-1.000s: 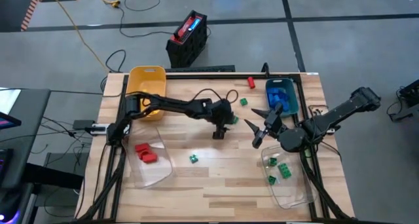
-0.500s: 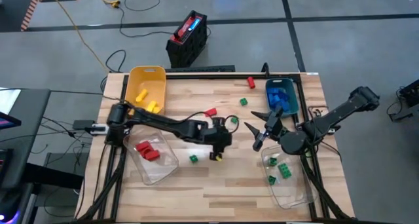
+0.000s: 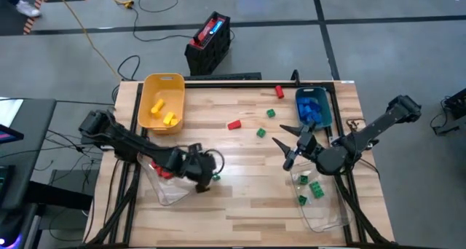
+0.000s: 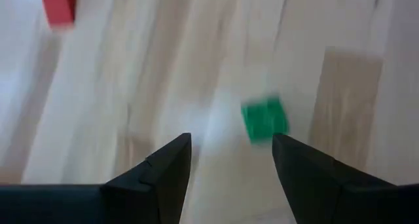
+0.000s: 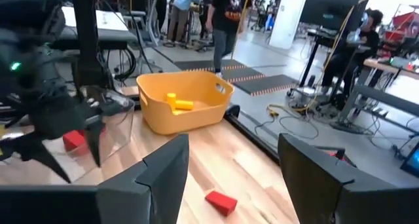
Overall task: Sort blocks
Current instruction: Adjust the left transparent bin, then put the green game piece into the right transparent bin
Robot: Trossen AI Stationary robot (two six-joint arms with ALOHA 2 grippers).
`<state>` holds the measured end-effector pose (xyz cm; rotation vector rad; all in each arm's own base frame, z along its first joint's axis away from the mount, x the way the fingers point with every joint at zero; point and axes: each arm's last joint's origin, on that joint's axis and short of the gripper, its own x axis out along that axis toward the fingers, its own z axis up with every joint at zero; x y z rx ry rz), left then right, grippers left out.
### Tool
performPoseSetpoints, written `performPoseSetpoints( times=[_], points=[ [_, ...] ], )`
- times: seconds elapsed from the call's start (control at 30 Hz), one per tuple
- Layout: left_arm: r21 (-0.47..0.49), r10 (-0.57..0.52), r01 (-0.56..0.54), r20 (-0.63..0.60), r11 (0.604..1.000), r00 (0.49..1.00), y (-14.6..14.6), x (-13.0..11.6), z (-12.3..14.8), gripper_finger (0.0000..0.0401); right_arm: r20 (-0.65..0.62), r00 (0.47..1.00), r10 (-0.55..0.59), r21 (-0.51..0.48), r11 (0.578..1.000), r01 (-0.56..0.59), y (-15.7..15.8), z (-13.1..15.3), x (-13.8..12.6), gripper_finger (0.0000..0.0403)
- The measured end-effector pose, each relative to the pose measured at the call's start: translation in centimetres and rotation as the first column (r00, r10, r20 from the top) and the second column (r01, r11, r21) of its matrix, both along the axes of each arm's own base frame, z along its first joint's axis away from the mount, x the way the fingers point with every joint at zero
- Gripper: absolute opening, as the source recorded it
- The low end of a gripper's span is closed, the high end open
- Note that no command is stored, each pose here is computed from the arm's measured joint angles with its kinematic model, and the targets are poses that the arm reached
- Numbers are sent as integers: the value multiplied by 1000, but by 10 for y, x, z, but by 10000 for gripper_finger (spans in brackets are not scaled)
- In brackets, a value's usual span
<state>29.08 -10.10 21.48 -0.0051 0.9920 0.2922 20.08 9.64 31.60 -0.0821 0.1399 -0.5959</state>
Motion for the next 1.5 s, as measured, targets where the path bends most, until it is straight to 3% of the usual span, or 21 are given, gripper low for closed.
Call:
performPoseSetpoints(
  times=[0.17,0.3,0.43,0.6,0.77,0.93,1.07,1.2,1.27,1.4,1.5],
  points=[
    [-96,9,-20,-106,995,994,-12,-14,-6,208,12,1000,10,-39,999,-10,1,6,1,248],
    [-230,6,-46,-172,972,985,-23,-21,-7,208,-3,1000,13,-65,998,-13,1,7,1,248],
    [-296,14,-92,-257,951,966,-28,-29,-9,208,-16,1000,9,-83,996,-10,0,7,2,248],
    [-342,17,-86,-201,936,979,-32,-22,9,208,-20,1000,-15,-88,996,13,-6,7,4,248],
    [-231,46,-65,-85,971,995,-22,-3,27,208,-16,1000,-23,-81,996,22,-11,7,7,248],
    [-166,-82,60,-130,984,988,-15,20,11,220,-20,1000,-13,-81,997,12,-12,7,8,248],
    [-26,-269,269,-183,963,946,-15,27,0,249,-34,999,-13,-89,996,10,-12,6,8,248],
    [102,-343,373,-225,922,912,-9,34,-7,281,-38,999,-13,-91,996,9,-11,5,8,248],
    [87,-328,352,-208,932,921,-2,39,-8,293,-38,999,-13,-91,996,9,-11,5,8,248],
    [-97,-269,255,-181,962,946,19,50,-17,304,-37,999,-12,-91,996,9,-11,5,8,248],
    [-168,-225,196,-181,966,957,25,54,-22,305,-41,999,-12,-93,996,9,-12,5,7,248]
  ],
)
